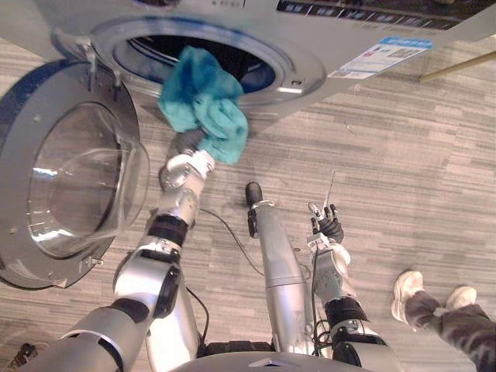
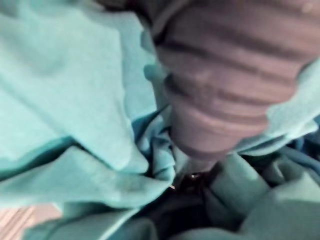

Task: Pick up the laundry basket with both hands and put the clothes into the washing machine.

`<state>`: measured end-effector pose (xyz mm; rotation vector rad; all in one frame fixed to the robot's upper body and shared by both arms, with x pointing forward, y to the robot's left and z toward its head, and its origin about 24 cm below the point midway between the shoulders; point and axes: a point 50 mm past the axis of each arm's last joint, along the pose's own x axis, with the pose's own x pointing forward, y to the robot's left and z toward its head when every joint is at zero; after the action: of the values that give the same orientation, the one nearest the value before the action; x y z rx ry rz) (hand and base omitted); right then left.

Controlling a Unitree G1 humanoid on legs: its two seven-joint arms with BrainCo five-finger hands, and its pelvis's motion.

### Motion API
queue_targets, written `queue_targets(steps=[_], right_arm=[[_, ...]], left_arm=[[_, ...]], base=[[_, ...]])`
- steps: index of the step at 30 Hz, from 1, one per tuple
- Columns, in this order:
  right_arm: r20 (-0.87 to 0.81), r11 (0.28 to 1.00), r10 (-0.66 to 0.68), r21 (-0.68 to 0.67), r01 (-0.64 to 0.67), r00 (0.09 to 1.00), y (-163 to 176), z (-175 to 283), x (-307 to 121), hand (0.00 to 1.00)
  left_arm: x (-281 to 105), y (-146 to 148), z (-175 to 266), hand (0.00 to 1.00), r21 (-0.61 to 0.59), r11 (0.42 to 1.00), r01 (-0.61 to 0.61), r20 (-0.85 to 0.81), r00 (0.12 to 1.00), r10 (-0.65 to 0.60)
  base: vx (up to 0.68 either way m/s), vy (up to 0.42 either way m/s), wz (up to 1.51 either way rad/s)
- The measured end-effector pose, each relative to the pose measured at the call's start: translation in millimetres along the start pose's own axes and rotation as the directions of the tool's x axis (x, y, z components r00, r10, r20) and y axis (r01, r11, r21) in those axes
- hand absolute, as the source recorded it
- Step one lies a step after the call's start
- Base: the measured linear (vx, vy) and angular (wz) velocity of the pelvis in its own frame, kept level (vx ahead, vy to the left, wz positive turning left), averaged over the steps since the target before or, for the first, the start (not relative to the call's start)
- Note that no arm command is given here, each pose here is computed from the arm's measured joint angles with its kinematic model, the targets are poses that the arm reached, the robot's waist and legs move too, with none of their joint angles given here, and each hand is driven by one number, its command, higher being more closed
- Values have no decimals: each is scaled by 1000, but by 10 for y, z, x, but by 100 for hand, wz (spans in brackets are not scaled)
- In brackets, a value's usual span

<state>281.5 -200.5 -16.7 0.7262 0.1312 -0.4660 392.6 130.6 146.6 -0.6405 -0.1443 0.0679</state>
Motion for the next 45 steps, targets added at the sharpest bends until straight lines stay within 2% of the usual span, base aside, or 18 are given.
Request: queue_targets(steps=[5, 9, 13, 15, 16, 18, 20, 23, 25, 30, 34, 38, 39, 43, 44, 45], right_arm=[[10, 998, -14, 57, 13, 1000, 6, -15, -13, 0], [5, 996, -23, 82, 22, 1000, 8, -41, -25, 0], [18, 993, -30, 115, 28, 999, -15, -15, -20, 0], [23, 992, -21, 126, 18, 999, -21, -4, -28, 0], [26, 992, -20, 127, 16, 999, -21, 1, -30, 0], [35, 991, -7, 136, 2, 999, -15, 21, -35, 0], [33, 988, -3, 155, -2, 999, -14, 16, -36, 0], [38, 987, -1, 160, -5, 999, -9, 30, -35, 0], [51, 986, 10, 163, -18, 999, 16, 65, -33, 0], [81, 986, 32, 160, -44, 996, 49, 145, -26, 0], [96, 986, 42, 154, -56, 995, 58, 192, -20, 0], [81, 986, 10, 163, -23, 997, -17, 157, -21, 0], [75, 985, -8, 170, -5, 997, -52, 140, -22, 0], [60, 978, -54, 204, 40, 997, -152, 89, -49, 0], [57, 978, -66, 203, 54, 996, -184, 69, -58, 0], [55, 977, -74, 202, 61, 996, -202, 59, -62, 0]], left_arm=[[112, 149, 402, 100, -96, 993, -64, 109, 991, 75], [189, -19, 622, 100, -135, 991, -25, 163, 985, 47], [254, -437, 880, 100, -152, 984, 97, 223, 973, -62], [217, -847, 1116, 100, -125, 964, 236, 297, 936, -190], [197, -943, 1173, 100, -113, 957, 268, 317, 922, -221], [80, -1349, 1385, 100, -91, 910, 405, 392, 854, -341], [-25, -1570, 1483, 100, -96, 869, 485, 433, 806, -402], [-177, -1800, 1442, 100, -148, 806, 573, 457, 762, -458], [-230, -1913, 1304, 100, -197, 783, 589, 431, 770, -471], [-248, -1953, 1261, 100, -184, 788, 587, 416, 773, -479], [-76, -1845, 1623, 100, -114, 848, 518, 468, 781, -414], [36, -1843, 2165, 100, 90, 910, 405, 513, 764, -391], [31, -1863, 2275, 100, 158, 915, 373, 526, 752, -397], [-40, -1969, 2454, 100, 282, 900, 332, 550, 713, -435], [-72, -2020, 2485, 0, 322, 892, 317, 559, 697, -449], [-89, -2046, 2501, 0, 337, 888, 315, 563, 688, -458]], base=[[27, 81, 2], [35, 73, -3], [38, 72, -3], [37, 71, 0], [30, 62, -1], [29, 58, -2], [27, 53, -1], [27, 54, 0], [22, 51, -2], [19, 52, -8], [16, 46, -22], [14, 62, -7], [31, 65, -4], [27, 64, 1], [21, 66, 1], [23, 78, 0]])
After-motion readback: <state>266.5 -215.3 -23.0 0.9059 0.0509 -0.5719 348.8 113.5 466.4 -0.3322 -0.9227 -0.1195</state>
